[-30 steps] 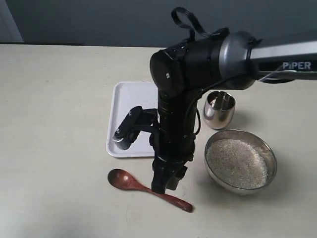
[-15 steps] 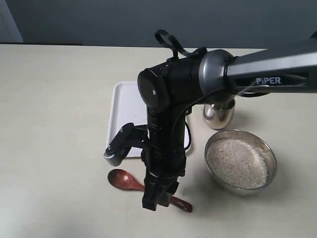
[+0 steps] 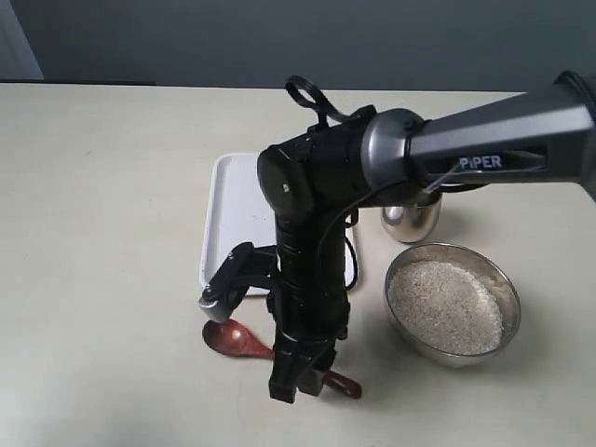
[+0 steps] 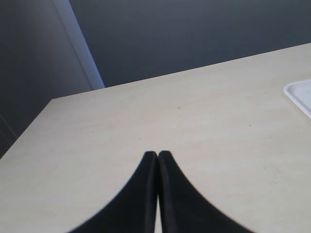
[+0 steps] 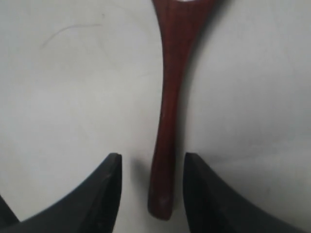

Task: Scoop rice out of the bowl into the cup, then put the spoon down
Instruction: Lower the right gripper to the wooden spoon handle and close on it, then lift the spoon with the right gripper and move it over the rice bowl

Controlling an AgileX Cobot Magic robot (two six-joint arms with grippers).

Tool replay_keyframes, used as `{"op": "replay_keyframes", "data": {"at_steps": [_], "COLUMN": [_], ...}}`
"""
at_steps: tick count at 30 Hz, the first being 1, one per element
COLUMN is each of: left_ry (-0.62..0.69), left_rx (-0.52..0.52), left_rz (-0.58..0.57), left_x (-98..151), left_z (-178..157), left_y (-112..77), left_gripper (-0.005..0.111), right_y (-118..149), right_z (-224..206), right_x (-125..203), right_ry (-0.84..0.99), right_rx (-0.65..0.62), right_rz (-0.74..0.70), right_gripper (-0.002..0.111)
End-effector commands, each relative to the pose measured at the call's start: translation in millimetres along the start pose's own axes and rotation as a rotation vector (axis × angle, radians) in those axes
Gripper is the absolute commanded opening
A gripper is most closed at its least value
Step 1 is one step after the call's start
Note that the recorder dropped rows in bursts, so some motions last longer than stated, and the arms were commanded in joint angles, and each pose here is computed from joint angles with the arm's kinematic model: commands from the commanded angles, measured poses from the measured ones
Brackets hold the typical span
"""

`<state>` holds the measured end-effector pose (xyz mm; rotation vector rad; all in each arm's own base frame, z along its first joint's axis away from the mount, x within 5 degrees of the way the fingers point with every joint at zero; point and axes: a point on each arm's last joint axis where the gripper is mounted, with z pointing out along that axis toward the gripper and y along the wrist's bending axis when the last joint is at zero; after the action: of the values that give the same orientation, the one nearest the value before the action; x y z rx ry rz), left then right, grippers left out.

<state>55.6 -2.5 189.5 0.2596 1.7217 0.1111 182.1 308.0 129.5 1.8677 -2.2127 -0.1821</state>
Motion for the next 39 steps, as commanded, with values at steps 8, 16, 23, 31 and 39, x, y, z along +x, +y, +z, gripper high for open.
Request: {"op": "replay_keyframes", "data": {"at_steps": [8,16,23,31,39], "left_ry": [-0.021,-0.021,-0.021,-0.021,-0.021], "left_rx": [-0.002,-0.002,-0.002,-0.002,-0.002], "left_rz": [-0.01,-0.01,-0.01,-0.01,-0.01], "left_x": [-2,-2,-2,-2,-2], "left_z": [-1,-1,-1,-1,-1], "left_y": [0.2,0.2,0.2,0.2,0.2], "left_gripper": [0.001,0.001,0.001,0.001,0.001], "right_y": [-8,-8,-4,-2,-13], "right_z": [22,24,20,-38,-127], "right_x": [-2,0,5,20,65], "right_ry": [0.052,0.077,0.128,0.044,0.039], "right_rx": [0.005,-0.009,-0.039,0.179,0.738], "right_rz": [0.001,0.003,0.004,-0.009,0.066], "right_gripper": [0.041,0.0,0.0,0.0,0.0]}}
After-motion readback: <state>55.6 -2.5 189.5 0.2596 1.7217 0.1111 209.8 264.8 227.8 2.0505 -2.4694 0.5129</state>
